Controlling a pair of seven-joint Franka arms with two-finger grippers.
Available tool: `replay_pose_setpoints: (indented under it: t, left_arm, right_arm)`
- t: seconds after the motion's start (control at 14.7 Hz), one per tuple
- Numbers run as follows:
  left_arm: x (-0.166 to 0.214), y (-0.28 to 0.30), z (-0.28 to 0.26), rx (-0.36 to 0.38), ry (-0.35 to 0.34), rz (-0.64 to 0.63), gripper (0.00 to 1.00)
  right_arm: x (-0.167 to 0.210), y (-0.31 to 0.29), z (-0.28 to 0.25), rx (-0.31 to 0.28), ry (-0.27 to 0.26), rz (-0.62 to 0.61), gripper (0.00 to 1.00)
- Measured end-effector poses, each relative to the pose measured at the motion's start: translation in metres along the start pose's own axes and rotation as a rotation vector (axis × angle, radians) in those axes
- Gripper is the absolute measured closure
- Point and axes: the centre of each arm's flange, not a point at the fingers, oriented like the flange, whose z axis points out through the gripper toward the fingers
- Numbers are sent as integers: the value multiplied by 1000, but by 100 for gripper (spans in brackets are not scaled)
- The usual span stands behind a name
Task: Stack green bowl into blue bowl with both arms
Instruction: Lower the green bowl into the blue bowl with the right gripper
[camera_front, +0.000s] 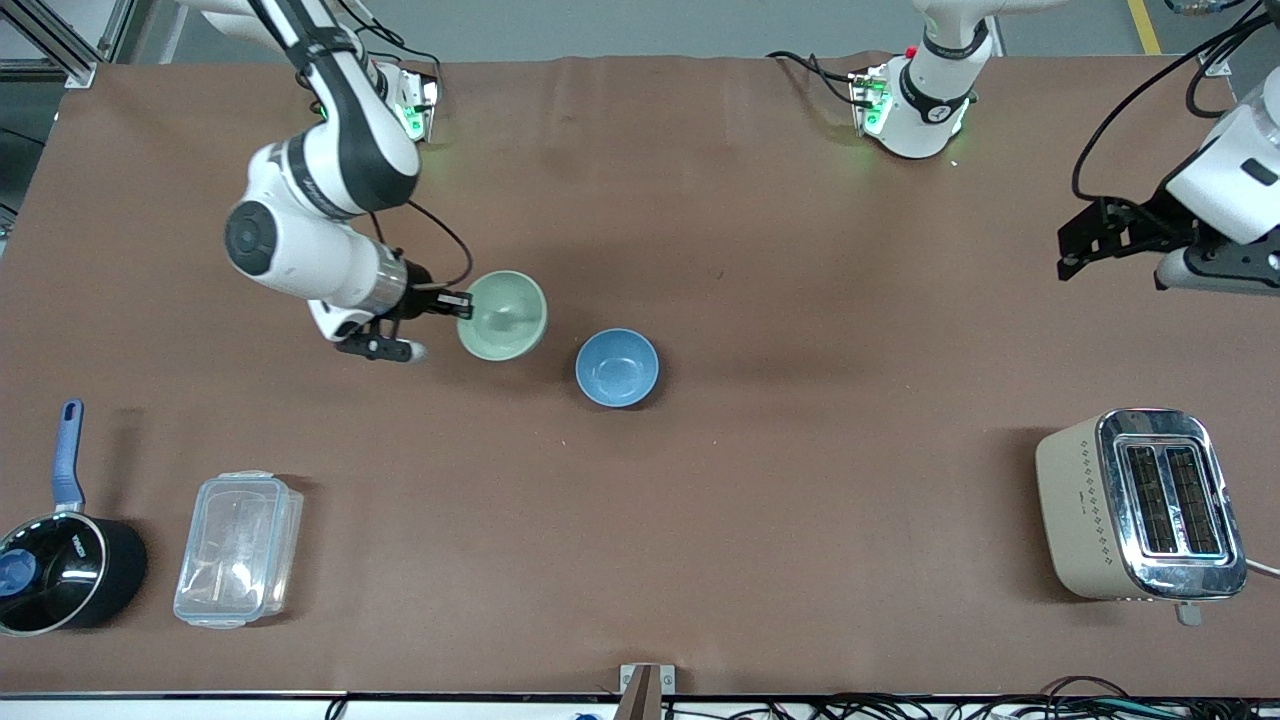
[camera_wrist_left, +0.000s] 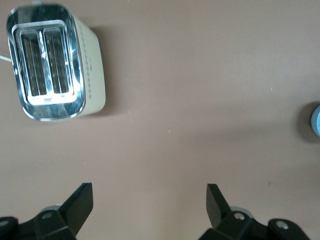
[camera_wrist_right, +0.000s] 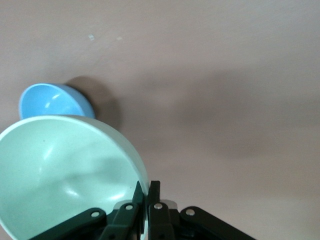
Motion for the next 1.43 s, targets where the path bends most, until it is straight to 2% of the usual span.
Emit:
replay_pose_setpoints:
  t: [0.2, 0.41, 0.54, 1.22, 1.43]
  left_arm:
    - [-23, 2, 3, 6, -19, -10, 0]
    - [-36, 14, 0, 12, -17, -25, 0]
    - [-38, 17, -1, 13, -16, -28, 0]
    - [-38, 14, -3, 13, -9, -35, 0]
    - [-39, 10, -6, 13, -5, -42, 0]
  right_arm:
    - [4, -29, 42, 82, 13, 48, 96]
    - [1, -50, 101, 111, 72, 76, 96]
    - [-7, -65, 127, 127, 89, 85, 96]
    - [3, -74, 138, 138, 100, 100, 96]
    - [3, -75, 138, 141, 111, 100, 92]
